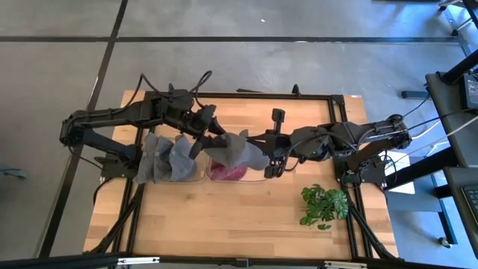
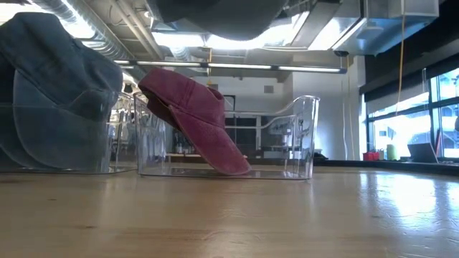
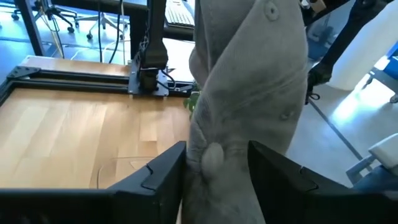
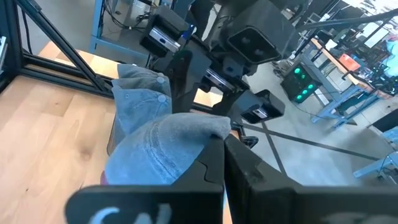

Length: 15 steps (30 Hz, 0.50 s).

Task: Pick & Place hat
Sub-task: Put the dark blue cap into the left transparent bin

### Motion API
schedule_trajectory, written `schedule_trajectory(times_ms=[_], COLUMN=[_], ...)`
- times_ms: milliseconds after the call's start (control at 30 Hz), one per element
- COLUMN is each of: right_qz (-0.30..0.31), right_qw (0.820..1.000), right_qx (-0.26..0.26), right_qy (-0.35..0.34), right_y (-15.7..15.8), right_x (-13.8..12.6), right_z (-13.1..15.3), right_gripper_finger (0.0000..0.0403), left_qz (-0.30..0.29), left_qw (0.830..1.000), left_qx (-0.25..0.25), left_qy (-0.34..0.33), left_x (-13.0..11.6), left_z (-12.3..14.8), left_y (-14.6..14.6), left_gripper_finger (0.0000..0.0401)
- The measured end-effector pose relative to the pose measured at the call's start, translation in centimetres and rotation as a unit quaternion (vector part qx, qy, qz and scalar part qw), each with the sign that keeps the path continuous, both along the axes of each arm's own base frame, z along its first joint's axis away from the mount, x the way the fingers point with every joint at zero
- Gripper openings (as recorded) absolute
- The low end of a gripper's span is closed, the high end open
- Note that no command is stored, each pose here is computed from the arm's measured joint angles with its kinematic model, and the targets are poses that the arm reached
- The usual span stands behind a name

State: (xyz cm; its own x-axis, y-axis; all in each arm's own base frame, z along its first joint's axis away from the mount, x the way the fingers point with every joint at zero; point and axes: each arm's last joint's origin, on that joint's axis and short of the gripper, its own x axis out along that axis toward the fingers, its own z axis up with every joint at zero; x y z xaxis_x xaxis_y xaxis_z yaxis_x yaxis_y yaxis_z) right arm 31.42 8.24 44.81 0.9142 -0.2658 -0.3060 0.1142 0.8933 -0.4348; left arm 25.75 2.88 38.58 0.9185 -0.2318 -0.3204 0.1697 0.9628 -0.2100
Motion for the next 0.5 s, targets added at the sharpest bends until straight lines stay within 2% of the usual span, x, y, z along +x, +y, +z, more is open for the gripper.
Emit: schedule_trajectory(times_ms=[333, 500], right_qz=[0.0, -0.001], right_qw=[1.0, 1.0], right_qx=[0.0, 0.0], right_qy=[0.0, 0.0], right_y=[-0.01, -0.02], right_x=[-0.01, -0.01], right_z=[0.01, 0.01], right_gripper_finger=[0.0, 0.0], left_qz=[0.001, 0.004], left_qw=[1.0, 1.0], left_qx=[-0.003, -0.015], left_qy=[0.005, 0.009], left_x=[0.06, 0.05], left_z=[-0.12, -0.14], left_y=[0.01, 0.0], left_gripper_finger=[0.0094, 0.004])
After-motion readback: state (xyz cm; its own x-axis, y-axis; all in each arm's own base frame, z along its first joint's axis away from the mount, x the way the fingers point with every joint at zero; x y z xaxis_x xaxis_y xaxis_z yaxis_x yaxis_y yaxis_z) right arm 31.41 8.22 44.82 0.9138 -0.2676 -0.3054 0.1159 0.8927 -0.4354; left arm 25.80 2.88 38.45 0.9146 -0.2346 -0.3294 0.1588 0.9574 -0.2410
